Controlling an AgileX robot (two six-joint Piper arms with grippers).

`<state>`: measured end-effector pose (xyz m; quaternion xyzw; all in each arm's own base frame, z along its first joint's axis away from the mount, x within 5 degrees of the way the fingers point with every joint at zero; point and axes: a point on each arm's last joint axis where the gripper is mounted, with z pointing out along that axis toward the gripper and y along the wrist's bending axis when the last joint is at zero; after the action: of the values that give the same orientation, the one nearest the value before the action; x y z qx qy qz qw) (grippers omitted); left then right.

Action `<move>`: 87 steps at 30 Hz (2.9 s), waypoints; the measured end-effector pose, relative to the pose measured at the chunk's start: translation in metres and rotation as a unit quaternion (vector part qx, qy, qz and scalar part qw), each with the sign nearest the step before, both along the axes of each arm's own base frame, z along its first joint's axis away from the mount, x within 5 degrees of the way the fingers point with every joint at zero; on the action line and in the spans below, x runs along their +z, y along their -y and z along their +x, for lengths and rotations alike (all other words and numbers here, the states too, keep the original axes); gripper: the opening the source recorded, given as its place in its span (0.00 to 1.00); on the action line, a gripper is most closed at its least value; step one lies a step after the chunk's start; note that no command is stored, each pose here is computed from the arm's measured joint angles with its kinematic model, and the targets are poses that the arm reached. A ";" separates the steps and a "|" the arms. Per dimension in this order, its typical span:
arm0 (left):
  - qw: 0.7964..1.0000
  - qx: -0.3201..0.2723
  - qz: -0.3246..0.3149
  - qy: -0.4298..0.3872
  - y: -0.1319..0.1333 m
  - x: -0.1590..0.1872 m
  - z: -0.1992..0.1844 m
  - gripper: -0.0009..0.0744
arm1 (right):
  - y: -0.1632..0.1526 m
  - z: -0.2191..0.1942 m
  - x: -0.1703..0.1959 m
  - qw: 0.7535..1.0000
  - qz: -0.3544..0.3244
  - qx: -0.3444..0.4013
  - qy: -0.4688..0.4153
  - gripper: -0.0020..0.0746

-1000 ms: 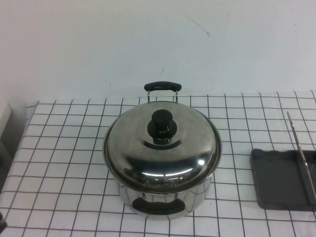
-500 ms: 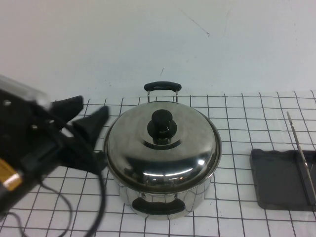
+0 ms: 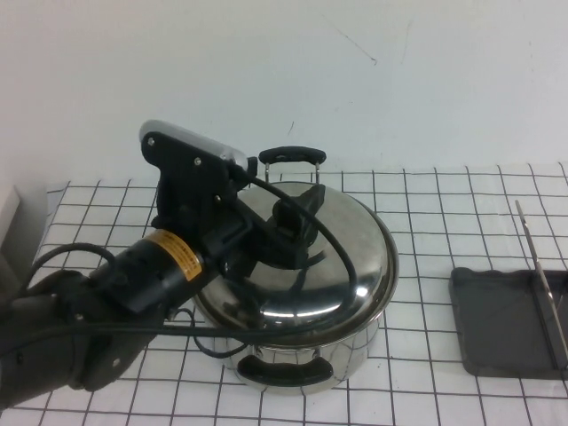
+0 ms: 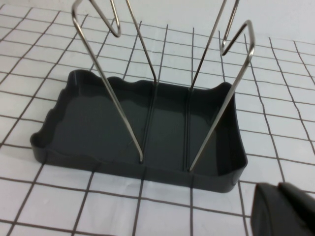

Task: Put pot lid on rack
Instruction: Open the pot, then hand over the pot lid

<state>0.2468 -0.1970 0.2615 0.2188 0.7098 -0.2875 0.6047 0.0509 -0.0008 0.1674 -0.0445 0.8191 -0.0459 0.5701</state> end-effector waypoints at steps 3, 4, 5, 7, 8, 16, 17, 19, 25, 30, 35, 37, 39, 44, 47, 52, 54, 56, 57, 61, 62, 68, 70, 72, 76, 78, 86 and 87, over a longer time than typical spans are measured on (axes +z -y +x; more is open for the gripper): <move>1.000 -0.006 -0.010 -0.009 0.006 -0.011 0.005 0.90 | 0.000 0.000 0.000 1.000 0.000 0.000 0.000 0.02; 1.000 -0.009 -0.010 -0.012 0.009 -0.015 0.006 0.90 | 0.000 0.000 0.000 1.000 0.000 0.000 0.000 0.02; 1.000 -0.009 -0.011 -0.014 0.010 -0.018 0.007 0.90 | 0.000 0.000 0.000 1.000 0.000 0.000 0.000 0.02; 1.000 -0.013 -0.008 -0.018 0.013 -0.025 0.008 0.90 | 0.000 0.000 0.000 1.000 0.000 0.000 0.000 0.02; 1.000 -0.013 -0.008 -0.019 0.014 -0.027 0.009 0.90 | 0.000 0.000 0.000 1.000 0.000 0.000 0.000 0.02; 0.999 -0.014 -0.002 -0.032 0.019 -0.040 0.016 0.84 | 0.000 0.000 0.000 1.000 0.000 0.000 0.000 0.02; 0.999 -0.014 -0.002 -0.031 0.020 -0.039 0.017 0.81 | 0.000 0.000 0.000 1.000 0.000 0.000 0.000 0.02; 0.999 -0.013 -0.003 -0.029 0.021 -0.036 0.019 0.68 | 0.000 0.000 0.000 1.000 0.000 0.000 0.000 0.02; 0.999 -0.028 0.014 -0.015 0.028 -0.027 0.022 0.43 | 0.000 0.000 0.000 1.000 0.000 0.000 0.000 0.02; 0.996 -0.067 0.039 0.046 0.039 0.006 0.013 0.43 | 0.000 0.000 0.000 1.000 0.001 0.000 0.000 0.02; 0.993 -0.078 0.017 0.088 0.038 0.038 0.000 0.43 | 0.000 0.000 0.000 1.000 0.001 0.000 0.000 0.02; 0.994 -0.076 -0.010 0.083 0.035 0.046 -0.003 0.43 | 0.000 0.000 0.000 1.000 0.001 0.000 0.000 0.02; 0.993 -0.079 -0.065 0.063 0.033 0.057 -0.007 0.43 | 0.000 0.000 0.000 1.000 0.001 0.000 0.000 0.02; 0.969 -0.103 -0.222 -0.015 0.030 0.076 -0.015 0.43 | 0.000 0.000 0.000 1.000 0.001 0.000 0.000 0.02; 0.960 -0.105 -0.253 -0.052 0.030 0.076 -0.015 0.43 | 0.000 0.000 0.000 1.000 0.001 0.000 0.000 0.02; 0.940 -0.109 -0.308 -0.102 0.030 0.076 -0.014 0.43 | 0.000 0.000 0.000 1.000 0.001 0.000 0.000 0.02; 0.929 -0.117 -0.333 -0.115 0.032 0.075 -0.013 0.43 | 0.000 0.000 0.000 1.000 0.001 0.000 0.000 0.02; 0.917 -0.127 -0.356 -0.128 0.035 0.071 -0.010 0.43 | 0.000 0.000 0.000 1.000 0.001 0.000 0.000 0.02; 0.909 -0.136 -0.370 -0.133 0.038 0.067 -0.008 0.43 | 0.000 0.000 0.000 1.000 0.001 0.000 0.000 0.02; 0.887 -0.168 -0.408 -0.134 0.047 0.054 -0.002 0.43 | -0.001 0.000 0.001 1.000 0.031 -0.003 0.005 0.02; 0.884 -0.168 -0.412 -0.140 0.049 0.047 0.001 0.43 | -0.003 0.001 0.002 0.997 0.071 -0.007 0.009 0.02; 0.854 -0.134 -0.448 -0.228 0.060 0.007 0.020 0.43 | -0.021 0.002 0.012 0.881 0.471 -0.033 0.017 0.02; 0.844 -0.125 -0.456 -0.253 0.062 -0.003 0.023 0.43 | -0.022 0.002 0.015 0.856 0.515 -0.034 0.024 0.02; 0.840 -0.122 -0.458 -0.265 0.063 -0.007 0.024 0.43 | -0.021 0.003 0.018 0.844 0.535 -0.036 0.038 0.02; 0.836 -0.131 -0.466 -0.259 0.066 0.001 0.027 0.43 | -0.020 0.004 0.023 0.813 0.578 -0.040 0.058 0.02; 0.836 -0.144 -0.468 -0.248 0.069 0.009 0.029 0.43 | -0.021 0.004 0.025 0.803 0.592 -0.033 0.062 0.02; 0.839 -0.199 -0.465 -0.203 0.080 0.041 0.033 0.43 | -0.031 -0.002 0.062 0.823 0.547 0.085 0.126 0.03; 0.839 -0.203 -0.464 -0.197 0.081 0.043 0.033 0.43 | -0.031 -0.003 0.071 0.834 0.524 0.098 0.143 0.04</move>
<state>0.2795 -0.2776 0.3045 -0.0094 0.5371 -0.7366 0.4109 0.0483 0.0302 0.2379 0.1874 0.6212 0.4404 0.6206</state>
